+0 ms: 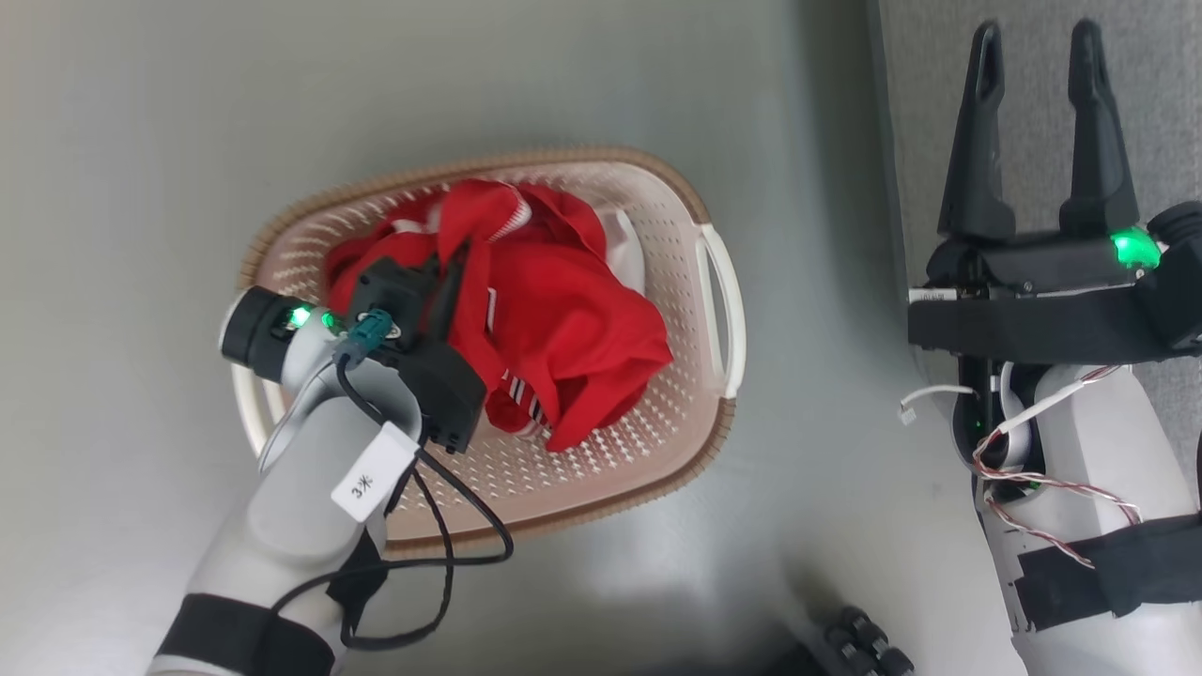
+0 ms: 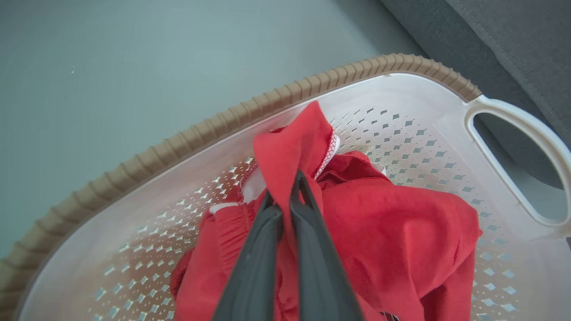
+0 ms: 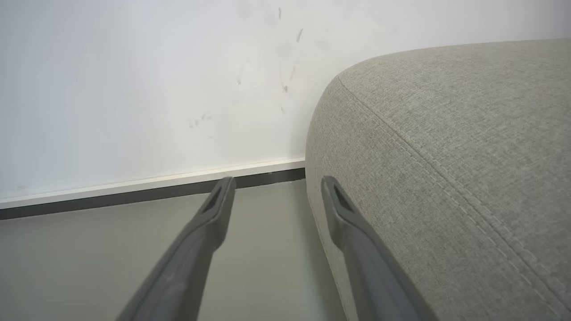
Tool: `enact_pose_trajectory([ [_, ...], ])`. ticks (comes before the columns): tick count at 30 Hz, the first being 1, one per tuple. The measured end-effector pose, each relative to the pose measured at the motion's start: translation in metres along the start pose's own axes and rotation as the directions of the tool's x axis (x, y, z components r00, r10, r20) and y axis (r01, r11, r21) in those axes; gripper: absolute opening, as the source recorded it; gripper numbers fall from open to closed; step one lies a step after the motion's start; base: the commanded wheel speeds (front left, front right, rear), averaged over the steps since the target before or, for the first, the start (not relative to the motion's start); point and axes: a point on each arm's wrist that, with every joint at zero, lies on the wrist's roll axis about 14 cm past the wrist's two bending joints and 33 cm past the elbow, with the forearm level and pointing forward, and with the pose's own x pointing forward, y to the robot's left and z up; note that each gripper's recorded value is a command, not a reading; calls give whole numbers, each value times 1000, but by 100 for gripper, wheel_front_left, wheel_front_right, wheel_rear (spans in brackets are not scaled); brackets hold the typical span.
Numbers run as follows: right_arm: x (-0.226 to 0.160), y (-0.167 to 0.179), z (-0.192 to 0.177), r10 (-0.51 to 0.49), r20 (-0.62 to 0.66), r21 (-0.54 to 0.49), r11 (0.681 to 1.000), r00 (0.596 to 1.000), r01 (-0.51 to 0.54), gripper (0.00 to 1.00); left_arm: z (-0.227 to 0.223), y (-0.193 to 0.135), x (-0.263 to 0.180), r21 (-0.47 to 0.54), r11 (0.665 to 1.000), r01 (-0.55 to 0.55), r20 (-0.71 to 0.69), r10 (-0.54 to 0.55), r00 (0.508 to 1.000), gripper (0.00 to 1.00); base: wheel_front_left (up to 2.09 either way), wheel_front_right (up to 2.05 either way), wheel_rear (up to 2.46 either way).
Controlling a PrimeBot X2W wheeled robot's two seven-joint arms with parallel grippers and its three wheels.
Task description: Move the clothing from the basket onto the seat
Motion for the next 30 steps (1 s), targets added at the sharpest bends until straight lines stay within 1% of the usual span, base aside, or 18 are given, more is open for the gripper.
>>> enact_pose_trajectory([
  [4,-5,3,4,19,-7,-6,1000,1000,-19,100,19,-1,-12,14,1000,-3,38,3,999,0,0,0,0],
  [8,-11,10,13,40,-2,-2,999,999,-40,100,46,0,-27,2,1000,-19,106,19,994,0,0,0,0],
  [16,-24,26,32,88,8,23,996,996,-88,100,109,-8,-62,-6,1000,-24,270,25,963,0,0,0,0],
  [24,-40,40,54,125,27,37,991,992,-126,100,184,-17,-103,48,998,-47,449,20,893,0,0,0,0],
  [25,-44,43,61,137,38,38,990,990,-138,100,201,-21,-115,64,997,-52,490,14,872,0,0,0,0],
  [30,-55,53,76,171,53,41,984,984,-173,100,233,-31,-145,85,994,-62,570,2,822,0,0,0,0],
])
